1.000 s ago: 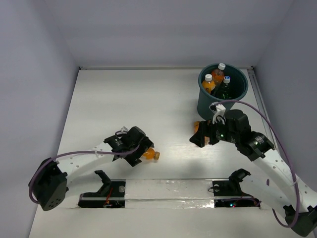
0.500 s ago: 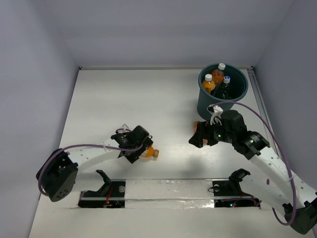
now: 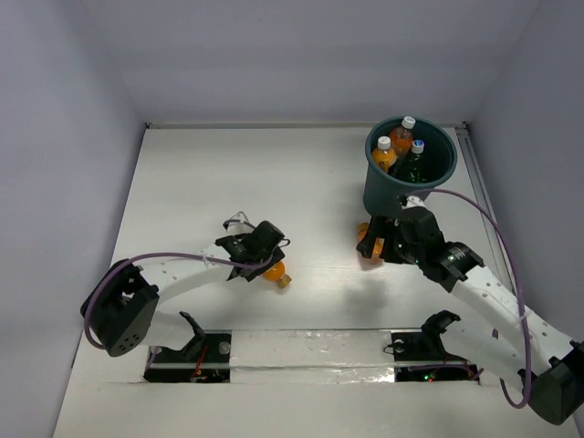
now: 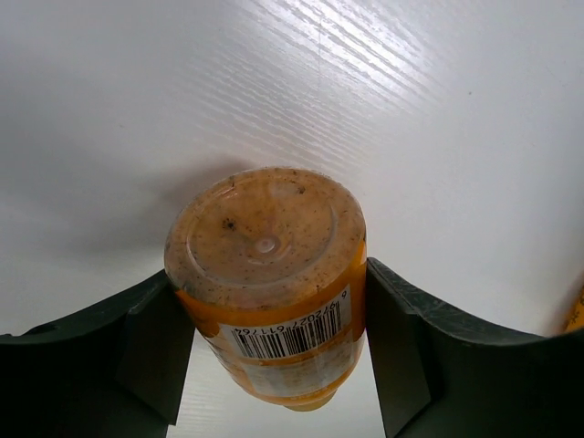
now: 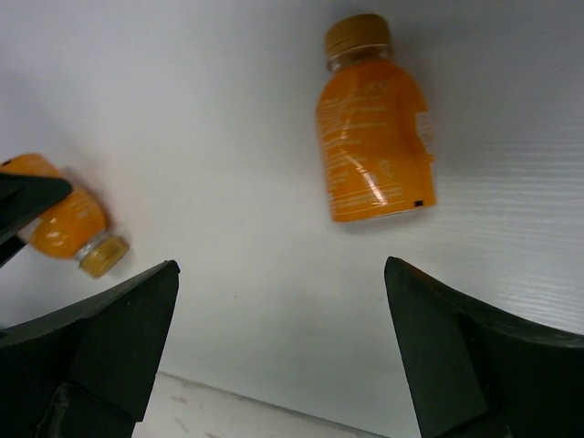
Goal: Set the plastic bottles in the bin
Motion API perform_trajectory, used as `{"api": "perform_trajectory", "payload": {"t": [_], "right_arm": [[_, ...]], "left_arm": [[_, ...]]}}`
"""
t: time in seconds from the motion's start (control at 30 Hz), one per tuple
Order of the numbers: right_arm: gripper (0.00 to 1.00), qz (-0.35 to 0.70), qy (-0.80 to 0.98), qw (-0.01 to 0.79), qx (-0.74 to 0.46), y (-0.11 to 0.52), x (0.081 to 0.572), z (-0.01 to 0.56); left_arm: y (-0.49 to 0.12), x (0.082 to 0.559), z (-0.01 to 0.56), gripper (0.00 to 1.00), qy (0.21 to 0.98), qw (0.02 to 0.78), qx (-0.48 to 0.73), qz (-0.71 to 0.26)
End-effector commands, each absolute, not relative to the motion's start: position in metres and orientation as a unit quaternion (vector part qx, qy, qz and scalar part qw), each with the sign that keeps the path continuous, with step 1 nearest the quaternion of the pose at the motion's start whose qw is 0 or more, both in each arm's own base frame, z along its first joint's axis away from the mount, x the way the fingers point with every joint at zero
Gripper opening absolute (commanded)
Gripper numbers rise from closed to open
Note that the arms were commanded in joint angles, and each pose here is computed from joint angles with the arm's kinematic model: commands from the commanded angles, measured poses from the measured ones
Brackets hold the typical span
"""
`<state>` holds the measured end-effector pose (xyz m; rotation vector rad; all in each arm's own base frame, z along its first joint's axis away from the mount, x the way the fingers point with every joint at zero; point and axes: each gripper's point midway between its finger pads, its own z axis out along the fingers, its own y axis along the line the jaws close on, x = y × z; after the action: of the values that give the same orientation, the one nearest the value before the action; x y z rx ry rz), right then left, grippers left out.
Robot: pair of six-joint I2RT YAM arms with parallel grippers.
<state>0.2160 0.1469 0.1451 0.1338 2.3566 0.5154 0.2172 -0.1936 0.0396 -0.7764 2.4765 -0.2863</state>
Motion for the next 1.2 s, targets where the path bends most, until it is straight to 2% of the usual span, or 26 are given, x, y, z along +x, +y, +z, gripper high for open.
{"api": "perform_trajectory", "payload": {"t": [0.0,0.2,0.37,0.73,0.83,0.9,0.97,1.03,1.17], "right_arm": [[1.00,0.143,0.906,0.384,0.110,0.129,0.236,0.133],[1.00,0.088,0.928,0.347,0.103,0.127,0.249,0.103],[1.00,0.049,0.941,0.319,0.099,0.124,0.263,0.088],[0.96,0.041,0.969,0.239,0.047,0.149,0.275,0.054],[0.89,0.056,0.973,0.219,0.044,0.157,0.273,0.045],[0.70,0.064,0.971,0.222,0.052,0.159,0.273,0.047],[0.55,0.067,0.968,0.233,0.060,0.156,0.271,0.052],[0.49,0.082,0.961,0.254,0.067,0.156,0.270,0.069],[0.47,0.120,0.949,0.285,0.067,0.157,0.257,0.106]], "left_arm": [[-0.201,0.233,0.064,0.47,0.912,0.305,-0.247,-0.122],[-0.214,0.243,0.096,0.46,0.909,0.333,-0.195,-0.156],[-0.229,0.260,0.162,0.47,0.883,0.394,-0.143,-0.209],[-0.247,0.286,0.254,0.47,0.837,0.468,-0.079,-0.273],[-0.249,0.296,0.280,0.47,0.822,0.489,-0.072,-0.282],[-0.253,0.301,0.303,0.47,0.810,0.503,-0.071,-0.294],[-0.254,0.307,0.325,0.47,0.794,0.520,-0.071,-0.305],[-0.258,0.311,0.335,0.47,0.789,0.526,-0.070,-0.309],[-0.269,0.320,0.366,0.47,0.771,0.541,-0.066,-0.329]]}}
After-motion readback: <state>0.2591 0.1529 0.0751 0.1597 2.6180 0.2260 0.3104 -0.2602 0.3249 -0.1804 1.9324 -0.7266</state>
